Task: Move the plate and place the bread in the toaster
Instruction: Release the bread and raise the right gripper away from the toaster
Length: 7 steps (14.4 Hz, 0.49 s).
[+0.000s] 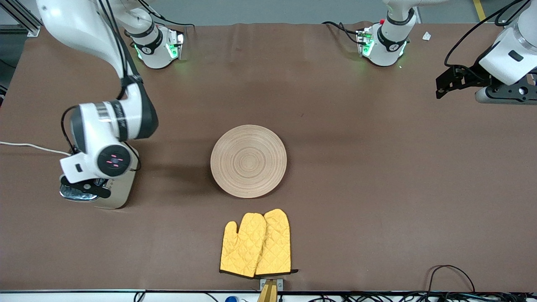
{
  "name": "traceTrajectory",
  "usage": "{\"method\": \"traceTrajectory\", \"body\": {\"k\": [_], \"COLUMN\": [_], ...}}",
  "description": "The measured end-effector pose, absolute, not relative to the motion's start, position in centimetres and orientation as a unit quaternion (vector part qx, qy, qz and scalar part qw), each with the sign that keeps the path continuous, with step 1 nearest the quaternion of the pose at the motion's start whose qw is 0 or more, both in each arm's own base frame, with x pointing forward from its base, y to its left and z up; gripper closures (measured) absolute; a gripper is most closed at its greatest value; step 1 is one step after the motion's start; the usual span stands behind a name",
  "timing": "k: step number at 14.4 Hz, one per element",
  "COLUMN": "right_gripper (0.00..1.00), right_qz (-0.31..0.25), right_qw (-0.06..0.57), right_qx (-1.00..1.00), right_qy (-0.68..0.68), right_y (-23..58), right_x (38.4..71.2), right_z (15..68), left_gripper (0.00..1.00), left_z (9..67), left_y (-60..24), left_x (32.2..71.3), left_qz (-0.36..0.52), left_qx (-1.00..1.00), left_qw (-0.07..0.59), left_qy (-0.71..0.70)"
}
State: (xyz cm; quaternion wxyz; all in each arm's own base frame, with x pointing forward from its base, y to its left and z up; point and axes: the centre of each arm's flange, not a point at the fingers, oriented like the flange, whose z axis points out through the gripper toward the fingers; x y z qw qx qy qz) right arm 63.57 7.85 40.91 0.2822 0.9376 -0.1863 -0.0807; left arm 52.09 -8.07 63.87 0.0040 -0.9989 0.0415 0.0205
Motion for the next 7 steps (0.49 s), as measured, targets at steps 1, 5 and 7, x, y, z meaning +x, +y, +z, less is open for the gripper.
{"method": "traceTrajectory", "body": {"k": [1,5,7], "right_gripper": [0.0,0.0,0.0], "right_qz": [-0.079,-0.043,-0.022], "right_qw": [0.233,0.067,0.017], "right_qx": [0.949,0.974,0.98], "right_qy": [-0.198,-0.212,-0.198], "right_y": [7.0,3.2,1.2], "right_x": [63.2,59.9,57.9], "right_z": [44.2,56.7,61.0], "left_gripper": [0.0,0.0,0.0], "left_z": [63.9,63.9,63.9], "left_y": [-8.0,-7.9,-7.9], "left_x": [52.1,52.1,52.1], "left_qz": [0.02,0.02,0.021], "left_qx": [-0.999,-0.999,-0.999], "left_qw": [0.004,0.004,0.004], "left_qy": [0.041,0.042,0.042]}}
